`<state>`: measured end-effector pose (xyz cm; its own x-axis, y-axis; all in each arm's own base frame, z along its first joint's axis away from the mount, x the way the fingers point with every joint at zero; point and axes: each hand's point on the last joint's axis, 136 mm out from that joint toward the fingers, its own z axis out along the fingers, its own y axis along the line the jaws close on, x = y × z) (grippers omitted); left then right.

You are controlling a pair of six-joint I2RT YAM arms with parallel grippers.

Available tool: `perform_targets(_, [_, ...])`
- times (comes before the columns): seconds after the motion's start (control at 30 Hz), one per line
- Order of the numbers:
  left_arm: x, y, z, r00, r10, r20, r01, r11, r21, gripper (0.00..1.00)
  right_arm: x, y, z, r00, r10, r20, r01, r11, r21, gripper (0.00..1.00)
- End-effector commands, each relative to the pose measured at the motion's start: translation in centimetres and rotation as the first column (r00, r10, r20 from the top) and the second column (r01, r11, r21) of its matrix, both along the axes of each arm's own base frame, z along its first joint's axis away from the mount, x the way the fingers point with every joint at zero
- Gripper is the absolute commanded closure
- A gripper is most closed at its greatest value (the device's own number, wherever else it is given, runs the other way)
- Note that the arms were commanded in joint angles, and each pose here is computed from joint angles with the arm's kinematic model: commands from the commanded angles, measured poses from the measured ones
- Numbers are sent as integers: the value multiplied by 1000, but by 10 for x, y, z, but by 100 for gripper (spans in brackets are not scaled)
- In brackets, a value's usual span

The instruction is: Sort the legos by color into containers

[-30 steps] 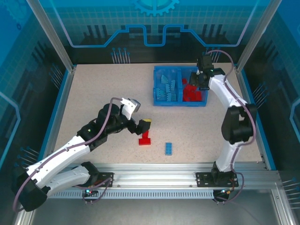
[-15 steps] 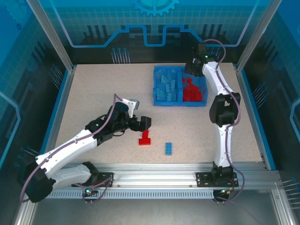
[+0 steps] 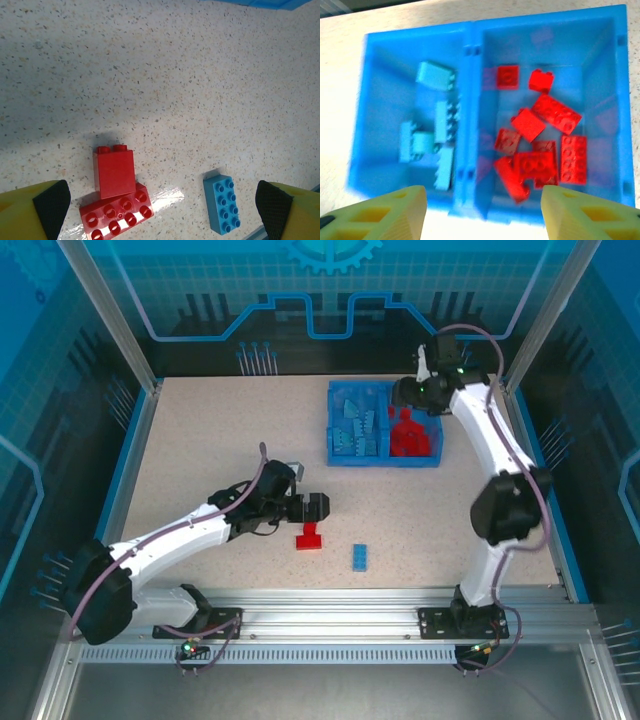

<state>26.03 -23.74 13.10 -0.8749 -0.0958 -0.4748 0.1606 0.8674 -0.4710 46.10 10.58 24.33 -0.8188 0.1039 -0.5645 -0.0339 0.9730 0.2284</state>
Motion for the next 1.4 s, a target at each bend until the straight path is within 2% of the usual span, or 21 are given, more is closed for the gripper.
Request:
perform_targets(0.0, [0, -9, 8, 999, -27, 21, 26, 999, 21, 1, -67, 41, 9, 988, 153, 25, -154, 988, 32, 33])
perform_targets(0.1, [-8, -29, 14, 989, -132, 61, 128, 990, 61, 1, -122, 43, -10, 989, 148, -6, -148, 989, 21, 30])
perform_targets(0.2, [-22, -55, 13, 983, -184, 29, 182, 981, 64, 1, -168, 31, -29, 994, 96, -59, -93, 994, 60, 30])
perform_targets(0.3, [-38, -80, 5, 984, -180, -12, 180, 980, 82, 2, -200, 9, -37, 997, 34, -68, -31, 999, 38, 28])
perform_targets(0.4, [-50, -93, -13, 991, -115, -74, 124, 985, 124, 4, -217, -13, -38, 998, -32, -46, 33, 999, 4, 23])
perform_targets(0.67, [-73, -109, -62, 985, 18, -174, 22, 974, 227, 9, -225, -30, -31, 999, -51, -13, 51, 998, 26, 17])
perform_targets(0.83, [-74, -117, -81, 976, 42, -212, 16, 964, 264, 19, -225, -32, -30, 999, -32, -23, 32, 999, 20, 15])
perform_targets(0.97, [-72, -112, -89, 973, 77, -217, 10, 928, 373, 23, -229, -33, -31, 999, -36, -23, 37, 999, 26, 14])
perform_targets(1.03, [-71, -109, -96, 971, 88, -221, 10, 913, 407, 27, -230, -33, -31, 999, -41, -19, 42, 999, 32, 13])
perform_targets(1.17, [-75, -116, -107, 965, 64, -255, 45, 916, 398, 36, -233, -33, -33, 999, -47, -22, 48, 998, 44, 12])
perform_targets(1.37, [-75, -114, -111, 963, 64, -262, 53, 907, 419, 55, -234, -29, -37, 998, -33, -45, 36, 998, 58, 11])
